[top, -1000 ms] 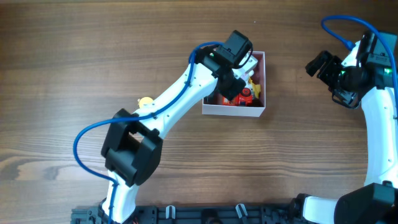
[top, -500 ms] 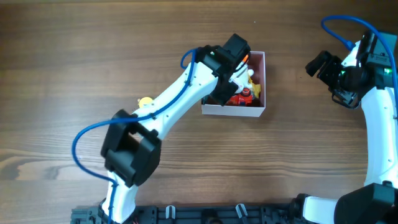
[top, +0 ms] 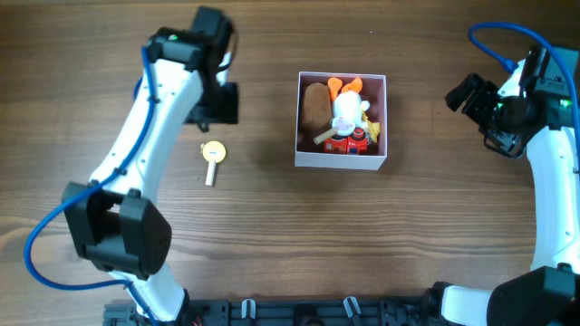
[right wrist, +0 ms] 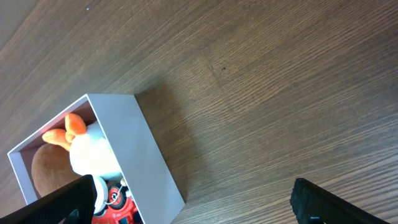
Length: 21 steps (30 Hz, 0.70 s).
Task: Pack container
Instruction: 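Grasp the yellow paddle by its handle with the left gripper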
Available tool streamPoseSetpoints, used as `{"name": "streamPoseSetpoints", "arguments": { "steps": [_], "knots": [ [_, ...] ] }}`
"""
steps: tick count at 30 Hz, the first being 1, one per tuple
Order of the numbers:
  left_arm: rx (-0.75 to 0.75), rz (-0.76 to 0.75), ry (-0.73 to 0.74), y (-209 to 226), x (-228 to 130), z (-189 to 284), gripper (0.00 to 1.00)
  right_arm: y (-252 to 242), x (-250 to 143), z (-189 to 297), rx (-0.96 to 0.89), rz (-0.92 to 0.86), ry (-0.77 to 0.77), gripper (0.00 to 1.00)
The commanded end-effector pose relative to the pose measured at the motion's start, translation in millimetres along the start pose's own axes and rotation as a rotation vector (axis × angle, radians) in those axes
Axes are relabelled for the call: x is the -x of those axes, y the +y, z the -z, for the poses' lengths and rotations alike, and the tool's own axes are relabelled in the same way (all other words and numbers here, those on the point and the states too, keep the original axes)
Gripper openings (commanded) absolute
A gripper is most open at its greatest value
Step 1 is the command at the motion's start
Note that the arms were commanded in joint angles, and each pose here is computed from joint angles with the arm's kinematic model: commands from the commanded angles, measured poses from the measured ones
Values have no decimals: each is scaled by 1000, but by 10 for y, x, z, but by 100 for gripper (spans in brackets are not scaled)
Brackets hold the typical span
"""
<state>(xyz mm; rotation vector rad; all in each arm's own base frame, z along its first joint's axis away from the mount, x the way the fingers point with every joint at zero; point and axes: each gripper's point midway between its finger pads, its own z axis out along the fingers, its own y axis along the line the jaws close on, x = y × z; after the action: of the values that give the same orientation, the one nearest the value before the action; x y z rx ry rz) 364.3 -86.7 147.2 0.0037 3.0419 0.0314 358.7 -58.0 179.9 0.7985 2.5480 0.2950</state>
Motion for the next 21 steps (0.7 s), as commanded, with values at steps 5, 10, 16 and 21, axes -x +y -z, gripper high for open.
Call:
{"name": "streamPoseSetpoints", "arguments": {
  "steps": [5,10,16,21],
  "knots": [
    [-9,37,191,207,-526,-867,52,3,-7,-30,3,-16,8,100],
    [9,43,187,273,-644,-1166,51,3,-7,-30,3,-16,8,100],
    [5,44,175,289,-803,-1484,49,3,-7,-30,3,-16,8,100],
    [4,-8,169,299,-826,-1537,8,3,-7,-30,3,-16,8,100]
  ]
}}
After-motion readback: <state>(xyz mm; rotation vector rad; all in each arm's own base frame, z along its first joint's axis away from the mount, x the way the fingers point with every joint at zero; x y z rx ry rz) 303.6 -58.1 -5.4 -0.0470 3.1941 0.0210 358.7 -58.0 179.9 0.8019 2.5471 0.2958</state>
